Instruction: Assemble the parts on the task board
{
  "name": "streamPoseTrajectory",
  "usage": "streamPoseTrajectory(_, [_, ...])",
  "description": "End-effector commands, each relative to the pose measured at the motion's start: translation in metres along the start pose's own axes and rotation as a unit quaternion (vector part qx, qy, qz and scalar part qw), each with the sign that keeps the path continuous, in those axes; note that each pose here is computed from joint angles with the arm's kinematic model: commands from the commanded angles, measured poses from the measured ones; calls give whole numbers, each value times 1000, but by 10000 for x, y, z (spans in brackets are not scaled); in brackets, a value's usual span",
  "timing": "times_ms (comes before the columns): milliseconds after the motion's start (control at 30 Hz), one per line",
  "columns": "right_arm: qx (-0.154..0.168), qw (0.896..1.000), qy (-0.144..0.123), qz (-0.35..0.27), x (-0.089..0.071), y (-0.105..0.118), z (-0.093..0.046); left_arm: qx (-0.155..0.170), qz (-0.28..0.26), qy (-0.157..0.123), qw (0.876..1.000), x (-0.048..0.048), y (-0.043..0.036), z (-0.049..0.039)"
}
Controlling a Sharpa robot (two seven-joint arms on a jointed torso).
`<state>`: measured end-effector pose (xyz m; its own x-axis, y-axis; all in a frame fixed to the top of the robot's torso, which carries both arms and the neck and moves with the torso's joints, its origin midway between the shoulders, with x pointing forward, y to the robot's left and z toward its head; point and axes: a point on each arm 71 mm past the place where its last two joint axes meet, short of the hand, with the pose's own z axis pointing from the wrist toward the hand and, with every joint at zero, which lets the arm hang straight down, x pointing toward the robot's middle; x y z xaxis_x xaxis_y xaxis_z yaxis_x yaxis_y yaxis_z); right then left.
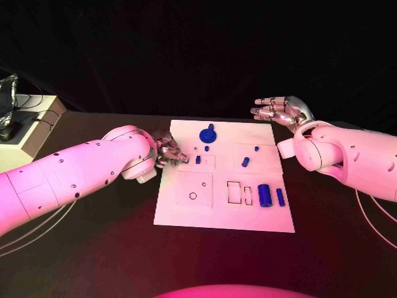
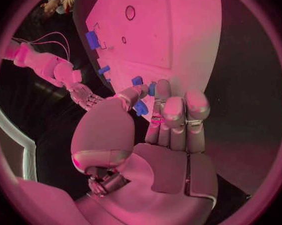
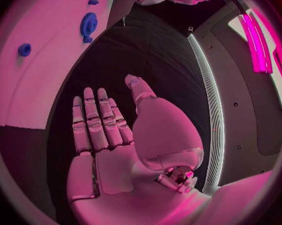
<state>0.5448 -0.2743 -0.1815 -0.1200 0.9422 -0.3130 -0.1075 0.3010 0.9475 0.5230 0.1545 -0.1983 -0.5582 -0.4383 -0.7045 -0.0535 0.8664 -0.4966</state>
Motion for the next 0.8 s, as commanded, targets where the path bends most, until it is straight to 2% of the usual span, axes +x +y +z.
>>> streamPoseTrajectory(33, [-5, 1000, 9, 0, 16, 6, 0, 18, 2, 12, 1000, 11, -69, -20])
streamPoseTrajectory(367, [-5, 1000, 9, 0, 19, -1, 1, 25, 1, 15, 1000, -26, -110, -44])
streamPoseTrajectory(567, [-5, 1000, 9, 0, 19, -2, -1, 25, -6, 23, 999, -91, -117, -42])
streamPoseTrajectory(800, [-5, 1000, 9, 0, 20, -1, -3, 9, -13, 63, 998, -217, -100, 5])
